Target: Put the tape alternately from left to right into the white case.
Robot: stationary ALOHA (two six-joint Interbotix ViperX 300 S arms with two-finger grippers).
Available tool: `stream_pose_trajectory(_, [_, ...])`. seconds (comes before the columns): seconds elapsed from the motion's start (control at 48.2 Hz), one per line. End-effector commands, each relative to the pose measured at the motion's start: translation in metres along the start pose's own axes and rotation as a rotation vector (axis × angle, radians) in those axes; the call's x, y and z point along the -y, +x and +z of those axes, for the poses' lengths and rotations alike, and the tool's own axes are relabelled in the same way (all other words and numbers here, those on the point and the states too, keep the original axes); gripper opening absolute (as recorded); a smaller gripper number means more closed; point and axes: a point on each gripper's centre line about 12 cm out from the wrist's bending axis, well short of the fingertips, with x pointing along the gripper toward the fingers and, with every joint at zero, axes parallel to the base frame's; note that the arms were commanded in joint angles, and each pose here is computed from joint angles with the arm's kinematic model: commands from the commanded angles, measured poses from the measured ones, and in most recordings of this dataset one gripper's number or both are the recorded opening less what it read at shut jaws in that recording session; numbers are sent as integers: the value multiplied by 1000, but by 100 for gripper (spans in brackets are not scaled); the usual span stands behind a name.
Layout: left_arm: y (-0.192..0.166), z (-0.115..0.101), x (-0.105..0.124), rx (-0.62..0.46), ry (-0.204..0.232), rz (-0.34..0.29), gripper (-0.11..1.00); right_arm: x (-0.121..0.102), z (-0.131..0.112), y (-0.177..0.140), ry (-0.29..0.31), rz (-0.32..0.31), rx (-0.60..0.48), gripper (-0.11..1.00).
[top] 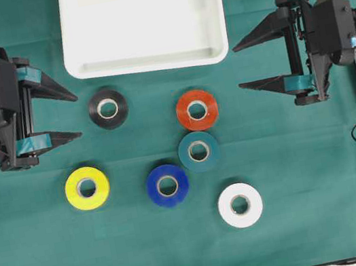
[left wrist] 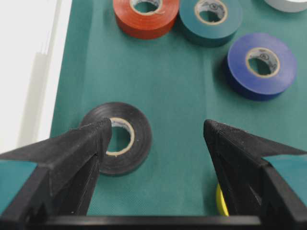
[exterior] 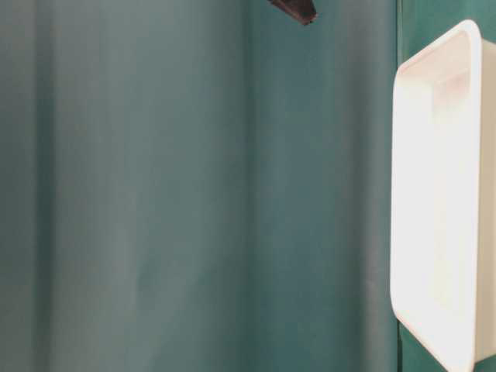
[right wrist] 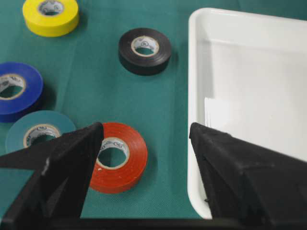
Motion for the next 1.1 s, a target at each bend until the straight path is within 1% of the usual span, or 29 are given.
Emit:
stream_pose_trajectory(0.0, [-1, 7, 0, 22, -5, 0, 88, 0, 10, 0, 4, 0, 28, 84])
stream_pose_trajectory(0.166, [-1, 6, 0, 20, -15, 1, 88, 0, 7, 2, 11, -1, 14, 84])
stream_pose_trajectory(0.311, [-1, 4, -1, 15, -17, 2, 88, -1, -1, 7, 53, 1, -31, 84])
stream_pose_trajectory(0.456, [-1, 4, -1, 14, -17, 2, 88, -5, -9, 15, 79, 11, -75, 84])
stream_pose_trajectory(0.601, [-1, 4, 0, 14, -16, 0, 88, -14, -12, 26, 79, 37, -108, 84])
stream_pose_trajectory(0.809, [-1, 2, -1, 9, -17, 2, 88, -30, -14, 46, 56, 77, -152, 84])
stream_pose_trajectory(1.078, [-1, 1, -1, 6, -17, 2, 88, -44, -18, 76, 34, 96, -232, 84])
